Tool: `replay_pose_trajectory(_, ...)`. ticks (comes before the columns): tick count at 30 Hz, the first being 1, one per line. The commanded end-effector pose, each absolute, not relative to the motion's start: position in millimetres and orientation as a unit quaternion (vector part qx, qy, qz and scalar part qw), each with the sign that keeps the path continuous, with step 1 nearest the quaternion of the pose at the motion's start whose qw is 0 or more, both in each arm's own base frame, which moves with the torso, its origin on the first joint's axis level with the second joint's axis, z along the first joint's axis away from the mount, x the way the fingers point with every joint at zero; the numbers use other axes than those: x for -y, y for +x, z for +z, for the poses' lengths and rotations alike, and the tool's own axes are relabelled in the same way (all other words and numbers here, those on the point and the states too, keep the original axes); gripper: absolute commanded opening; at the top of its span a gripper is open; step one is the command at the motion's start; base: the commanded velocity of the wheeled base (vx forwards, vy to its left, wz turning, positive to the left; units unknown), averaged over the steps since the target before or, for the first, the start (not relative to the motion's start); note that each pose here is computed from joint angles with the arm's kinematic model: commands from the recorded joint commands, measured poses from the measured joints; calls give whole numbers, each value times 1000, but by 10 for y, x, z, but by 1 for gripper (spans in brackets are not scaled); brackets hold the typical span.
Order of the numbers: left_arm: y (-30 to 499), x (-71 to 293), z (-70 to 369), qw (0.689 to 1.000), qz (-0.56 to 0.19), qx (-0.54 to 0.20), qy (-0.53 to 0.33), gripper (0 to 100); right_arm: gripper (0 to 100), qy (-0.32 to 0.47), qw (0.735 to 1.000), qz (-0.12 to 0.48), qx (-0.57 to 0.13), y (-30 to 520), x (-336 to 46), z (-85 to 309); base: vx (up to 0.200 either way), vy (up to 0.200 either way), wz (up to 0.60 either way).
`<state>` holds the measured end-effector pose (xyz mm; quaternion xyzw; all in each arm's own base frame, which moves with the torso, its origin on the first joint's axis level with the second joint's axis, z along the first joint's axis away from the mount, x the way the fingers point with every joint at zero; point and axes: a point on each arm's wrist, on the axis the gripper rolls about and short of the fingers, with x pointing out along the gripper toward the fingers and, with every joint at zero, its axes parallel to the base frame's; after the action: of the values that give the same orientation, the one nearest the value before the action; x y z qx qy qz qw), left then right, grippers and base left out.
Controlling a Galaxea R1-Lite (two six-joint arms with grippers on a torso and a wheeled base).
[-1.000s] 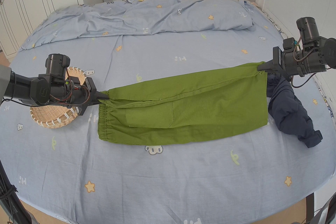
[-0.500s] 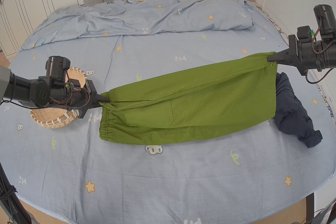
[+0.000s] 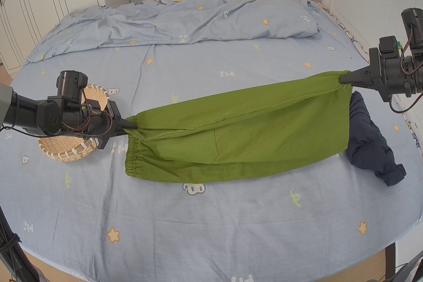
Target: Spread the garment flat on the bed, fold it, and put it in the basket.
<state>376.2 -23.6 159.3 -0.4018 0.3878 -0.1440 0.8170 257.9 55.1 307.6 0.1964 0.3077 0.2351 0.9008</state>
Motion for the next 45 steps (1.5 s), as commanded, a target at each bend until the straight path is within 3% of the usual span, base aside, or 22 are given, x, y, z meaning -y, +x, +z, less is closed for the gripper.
replay_pose_trajectory(1,3756,216,1622,819,-144,-383,-402,0,0,197,902,233,-306,2602,-538,3060,0,0,0)
replay_pose_trajectory(45,3877,249,1578,835,-164,-347,-394,0,0,218,910,181,-303,4046,-300,2351,0,0,0)
